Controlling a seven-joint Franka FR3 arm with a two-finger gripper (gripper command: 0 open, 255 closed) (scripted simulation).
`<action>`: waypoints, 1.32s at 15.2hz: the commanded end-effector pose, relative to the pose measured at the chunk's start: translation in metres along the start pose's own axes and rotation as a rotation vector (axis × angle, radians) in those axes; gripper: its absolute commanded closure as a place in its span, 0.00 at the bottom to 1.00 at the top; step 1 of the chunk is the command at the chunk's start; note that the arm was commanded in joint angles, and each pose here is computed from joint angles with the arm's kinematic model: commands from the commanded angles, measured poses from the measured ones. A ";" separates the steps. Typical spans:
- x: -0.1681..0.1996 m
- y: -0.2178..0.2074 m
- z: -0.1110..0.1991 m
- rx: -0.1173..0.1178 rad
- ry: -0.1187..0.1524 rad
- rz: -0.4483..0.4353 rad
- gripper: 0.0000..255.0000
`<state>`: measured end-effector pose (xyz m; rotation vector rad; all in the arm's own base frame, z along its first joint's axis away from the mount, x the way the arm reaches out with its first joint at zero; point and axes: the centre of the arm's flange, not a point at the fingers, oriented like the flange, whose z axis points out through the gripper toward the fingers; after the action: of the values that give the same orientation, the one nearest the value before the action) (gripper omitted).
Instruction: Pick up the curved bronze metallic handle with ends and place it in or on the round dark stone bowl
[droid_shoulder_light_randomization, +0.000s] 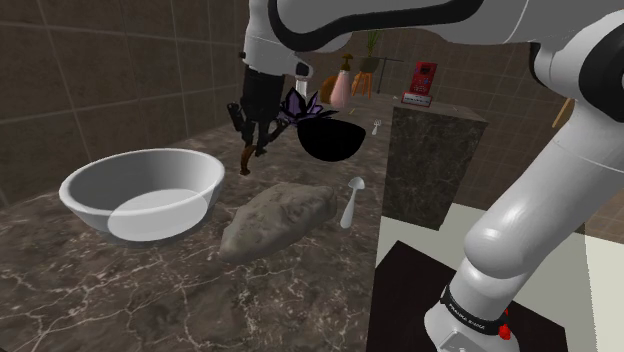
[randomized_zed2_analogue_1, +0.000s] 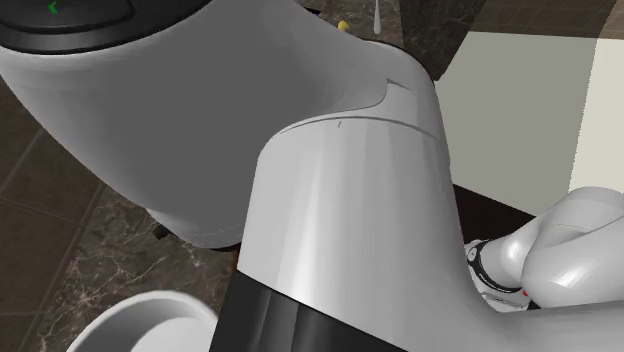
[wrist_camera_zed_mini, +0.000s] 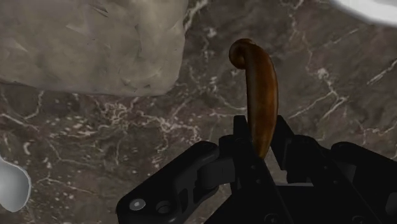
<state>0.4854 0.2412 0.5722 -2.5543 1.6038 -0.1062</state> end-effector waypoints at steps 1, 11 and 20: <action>0.001 -0.001 -0.010 0.000 0.000 0.000 1.00; 0.000 -0.009 -0.063 0.000 0.000 0.000 1.00; 0.000 -0.016 -0.110 0.000 0.000 0.000 1.00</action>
<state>0.4858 0.2399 0.6777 -2.5546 1.6036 -0.1061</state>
